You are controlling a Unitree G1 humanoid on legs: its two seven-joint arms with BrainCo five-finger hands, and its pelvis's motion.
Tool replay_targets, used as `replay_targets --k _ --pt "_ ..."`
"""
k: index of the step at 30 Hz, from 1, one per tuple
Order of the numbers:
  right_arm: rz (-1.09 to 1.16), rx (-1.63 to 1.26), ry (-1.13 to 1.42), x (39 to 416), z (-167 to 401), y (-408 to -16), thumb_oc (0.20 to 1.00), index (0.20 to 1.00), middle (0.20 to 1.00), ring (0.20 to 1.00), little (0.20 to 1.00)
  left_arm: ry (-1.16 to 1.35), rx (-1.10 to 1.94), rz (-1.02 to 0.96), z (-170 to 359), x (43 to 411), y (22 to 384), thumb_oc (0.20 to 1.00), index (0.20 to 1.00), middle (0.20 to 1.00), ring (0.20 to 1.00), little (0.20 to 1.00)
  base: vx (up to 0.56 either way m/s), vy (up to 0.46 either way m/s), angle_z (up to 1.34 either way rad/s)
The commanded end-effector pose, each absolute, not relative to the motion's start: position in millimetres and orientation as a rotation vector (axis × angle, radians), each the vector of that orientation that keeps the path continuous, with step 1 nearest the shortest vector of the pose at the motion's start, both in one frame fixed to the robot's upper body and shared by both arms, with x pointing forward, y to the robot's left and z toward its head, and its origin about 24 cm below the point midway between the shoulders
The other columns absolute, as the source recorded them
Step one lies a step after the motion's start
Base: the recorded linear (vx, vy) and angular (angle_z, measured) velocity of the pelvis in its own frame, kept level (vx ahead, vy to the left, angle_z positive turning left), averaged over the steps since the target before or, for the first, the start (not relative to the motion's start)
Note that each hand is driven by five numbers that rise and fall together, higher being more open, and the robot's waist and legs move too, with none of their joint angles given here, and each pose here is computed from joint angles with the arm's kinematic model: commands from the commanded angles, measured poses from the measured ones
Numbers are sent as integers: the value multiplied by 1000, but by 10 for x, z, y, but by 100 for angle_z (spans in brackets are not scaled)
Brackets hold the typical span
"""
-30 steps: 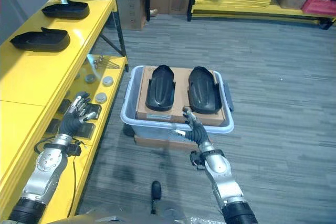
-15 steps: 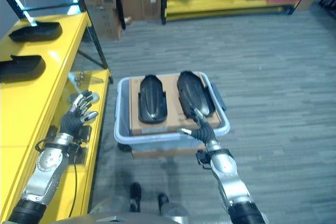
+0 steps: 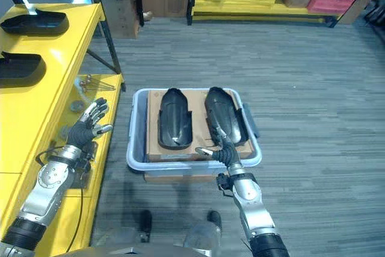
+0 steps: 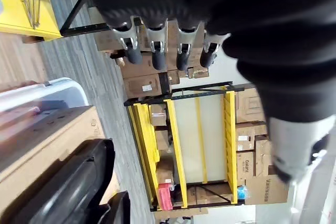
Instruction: Move parts from the plastic box to the shelf.
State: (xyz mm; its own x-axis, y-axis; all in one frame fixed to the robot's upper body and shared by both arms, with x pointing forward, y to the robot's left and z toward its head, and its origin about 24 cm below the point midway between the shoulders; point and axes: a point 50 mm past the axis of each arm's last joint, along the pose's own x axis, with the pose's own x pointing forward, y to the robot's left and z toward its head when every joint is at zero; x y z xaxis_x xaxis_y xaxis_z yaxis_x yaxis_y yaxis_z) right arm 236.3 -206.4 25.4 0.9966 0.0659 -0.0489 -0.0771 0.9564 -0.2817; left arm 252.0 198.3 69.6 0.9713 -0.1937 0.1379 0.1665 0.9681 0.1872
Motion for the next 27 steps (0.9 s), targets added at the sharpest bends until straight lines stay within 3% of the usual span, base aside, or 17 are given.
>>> replay_targets --k 1,6,17,20,27 --pt "58 -372 -104 2487 570 -2157 1000 1000 1000 1000 1000 -295 136 -163 931 2534 1957 1000 1000 1000 1000 1000 93 -196 3" --pt "-2 -433 -149 2495 711 -2332 1000 1000 1000 1000 1000 -282 92 -160 890 2525 1923 1000 1000 1000 1000 1000 71 -296 -5" --pt "-261 -473 -128 2428 770 -2849 1000 1000 1000 1000 1000 -286 70 -254 885 2581 1693 1000 1000 1000 1000 1000 -23 -56 21" --pt "-398 -540 -119 2571 842 -3058 1000 1000 1000 1000 1000 -259 63 -304 839 2559 1625 1000 1000 1000 1000 1000 -29 -15 11" --pt "-487 -586 -133 3008 1109 -3181 1000 1000 1000 1000 1000 -309 74 -371 966 2650 1468 1000 1000 1000 1000 1000 -86 0 17"
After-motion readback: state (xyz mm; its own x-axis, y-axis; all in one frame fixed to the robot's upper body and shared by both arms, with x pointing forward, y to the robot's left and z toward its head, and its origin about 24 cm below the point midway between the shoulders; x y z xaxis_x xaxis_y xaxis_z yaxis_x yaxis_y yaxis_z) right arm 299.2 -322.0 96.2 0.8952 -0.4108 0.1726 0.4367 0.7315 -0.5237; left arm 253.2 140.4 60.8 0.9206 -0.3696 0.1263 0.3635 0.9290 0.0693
